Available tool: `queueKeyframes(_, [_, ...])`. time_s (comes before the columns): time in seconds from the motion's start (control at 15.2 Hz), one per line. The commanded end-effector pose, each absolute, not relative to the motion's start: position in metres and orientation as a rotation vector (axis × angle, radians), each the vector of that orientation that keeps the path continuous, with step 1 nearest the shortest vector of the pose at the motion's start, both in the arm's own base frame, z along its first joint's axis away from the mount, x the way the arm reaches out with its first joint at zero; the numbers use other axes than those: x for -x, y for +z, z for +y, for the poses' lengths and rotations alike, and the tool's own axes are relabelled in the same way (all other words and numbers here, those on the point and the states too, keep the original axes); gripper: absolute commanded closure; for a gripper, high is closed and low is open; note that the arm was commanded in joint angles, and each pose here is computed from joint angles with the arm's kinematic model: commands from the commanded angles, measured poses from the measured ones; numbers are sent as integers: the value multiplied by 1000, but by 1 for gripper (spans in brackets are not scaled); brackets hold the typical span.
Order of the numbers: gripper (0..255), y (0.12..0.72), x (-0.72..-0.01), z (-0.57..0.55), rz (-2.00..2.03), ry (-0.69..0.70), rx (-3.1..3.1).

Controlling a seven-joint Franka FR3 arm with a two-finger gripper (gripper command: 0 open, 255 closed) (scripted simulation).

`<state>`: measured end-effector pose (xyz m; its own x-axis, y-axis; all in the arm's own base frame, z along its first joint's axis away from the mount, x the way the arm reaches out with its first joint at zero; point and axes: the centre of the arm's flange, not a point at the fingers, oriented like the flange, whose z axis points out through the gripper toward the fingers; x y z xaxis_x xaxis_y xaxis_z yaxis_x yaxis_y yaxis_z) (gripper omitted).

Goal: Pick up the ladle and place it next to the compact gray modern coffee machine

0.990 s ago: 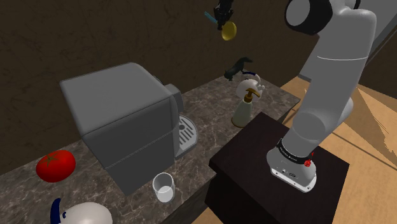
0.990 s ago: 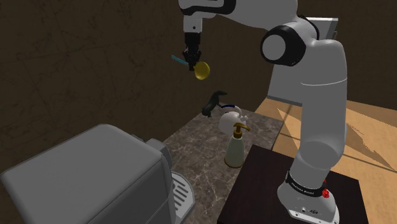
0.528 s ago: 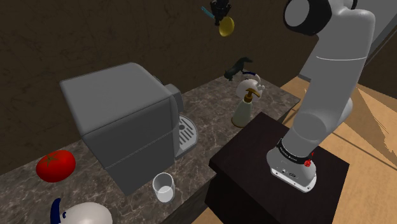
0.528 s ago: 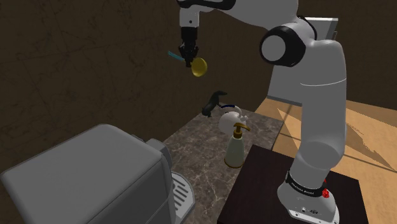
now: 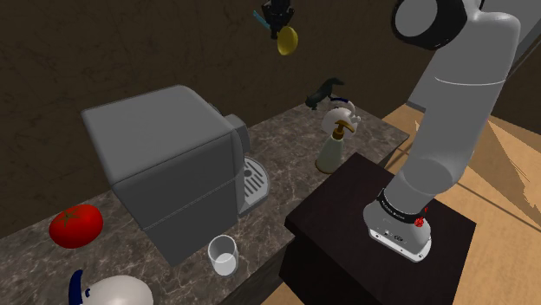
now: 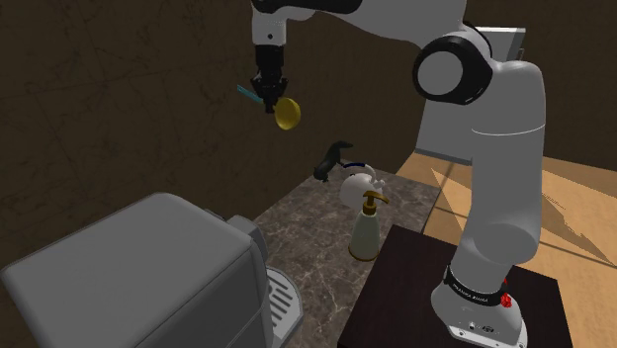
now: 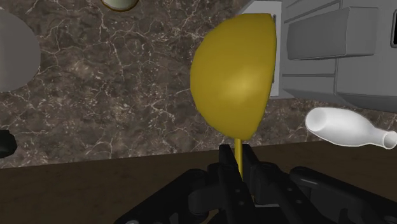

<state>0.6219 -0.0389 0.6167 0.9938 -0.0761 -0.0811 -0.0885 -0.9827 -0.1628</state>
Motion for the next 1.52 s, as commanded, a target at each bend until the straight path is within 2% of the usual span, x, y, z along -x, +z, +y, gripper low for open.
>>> queueKeyframes(0.0, [255,617,-623,-14,126,111,2970])
queueKeyframes(0.13, [255,617,-625,16,126,111,2970])
queueKeyframes(1.45, [255,511,-625,16,126,111,2970])
